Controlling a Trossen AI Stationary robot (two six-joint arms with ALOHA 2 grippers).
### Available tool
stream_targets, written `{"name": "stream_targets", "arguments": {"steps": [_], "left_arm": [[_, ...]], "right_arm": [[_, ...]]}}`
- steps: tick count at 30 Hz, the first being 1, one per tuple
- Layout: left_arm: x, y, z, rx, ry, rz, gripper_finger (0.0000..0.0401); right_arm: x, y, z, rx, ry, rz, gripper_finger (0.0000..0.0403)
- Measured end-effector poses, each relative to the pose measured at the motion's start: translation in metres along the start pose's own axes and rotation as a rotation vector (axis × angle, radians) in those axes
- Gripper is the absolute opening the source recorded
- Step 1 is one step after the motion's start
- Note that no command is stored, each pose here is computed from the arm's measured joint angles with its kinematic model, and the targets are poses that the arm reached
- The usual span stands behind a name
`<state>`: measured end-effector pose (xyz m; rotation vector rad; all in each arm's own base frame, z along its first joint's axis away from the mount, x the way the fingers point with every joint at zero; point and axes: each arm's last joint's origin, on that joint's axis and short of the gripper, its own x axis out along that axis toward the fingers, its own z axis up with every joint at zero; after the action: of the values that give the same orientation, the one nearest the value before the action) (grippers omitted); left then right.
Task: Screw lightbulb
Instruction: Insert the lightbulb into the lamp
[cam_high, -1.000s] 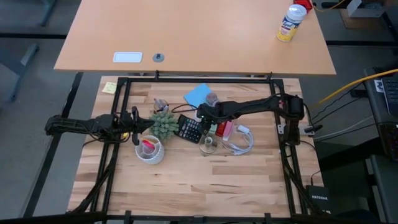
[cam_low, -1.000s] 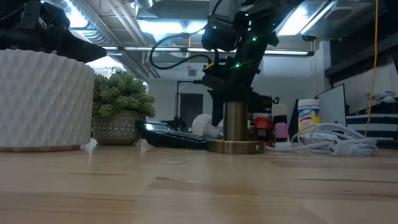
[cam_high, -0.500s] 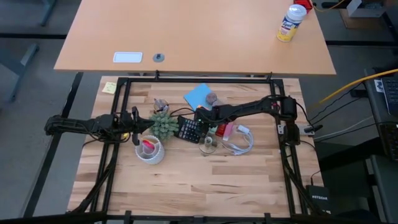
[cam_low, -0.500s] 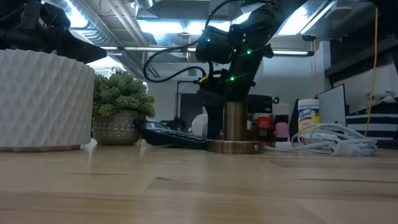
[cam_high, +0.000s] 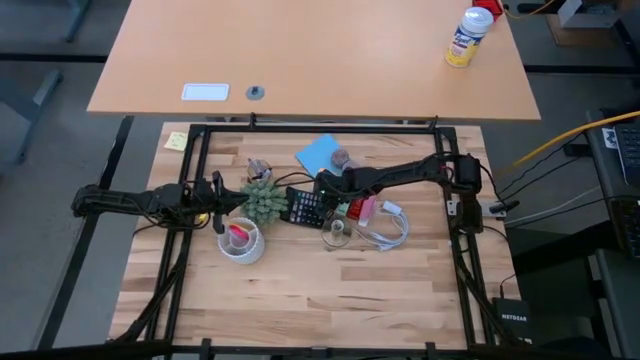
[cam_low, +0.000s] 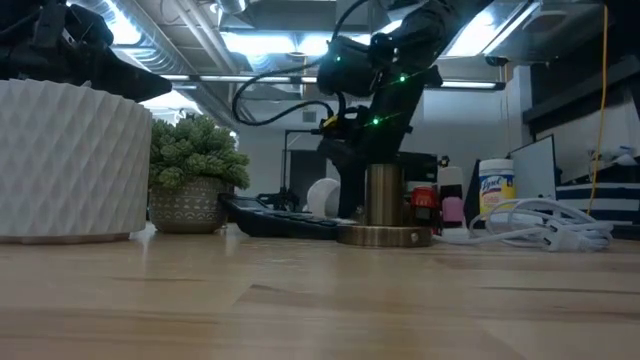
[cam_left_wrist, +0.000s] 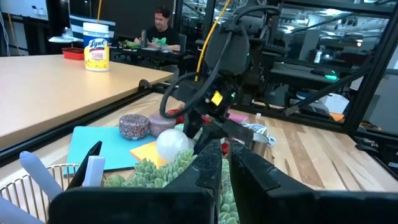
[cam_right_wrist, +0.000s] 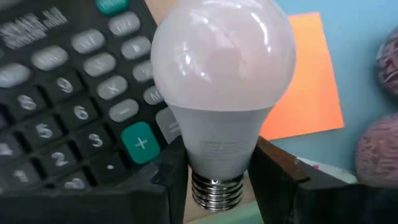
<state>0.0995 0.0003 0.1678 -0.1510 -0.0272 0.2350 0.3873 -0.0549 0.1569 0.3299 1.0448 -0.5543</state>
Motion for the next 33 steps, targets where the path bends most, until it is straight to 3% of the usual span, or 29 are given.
{"name": "stream_targets", "arguments": {"steps": [4, 16, 27, 33], "left_arm": [[0.0, 0.0, 0.0, 0.0, 0.001, 0.0, 0.0021], [0.0, 0.0, 0.001, -0.09, -0.007, -0.003, 0.0021], [-0.006, -0.005, 0.033, -0.143, -0.328, -0.126, 0.0021], [-0.001, -0.01, 0.048, -0.201, -0.379, -0.161, 0.0021]], "right_arm": [[-0.016, -0.002, 0.006, 0.009, -0.04, 0.017, 0.0164], [-0.106, 0.01, 0.01, -0.106, -0.269, 0.035, 0.0152], [-0.217, 0.004, -0.02, -0.12, -0.505, -0.039, 0.0153], [-0.267, -0.001, -0.047, -0.128, -0.631, -0.081, 0.0154]]}}
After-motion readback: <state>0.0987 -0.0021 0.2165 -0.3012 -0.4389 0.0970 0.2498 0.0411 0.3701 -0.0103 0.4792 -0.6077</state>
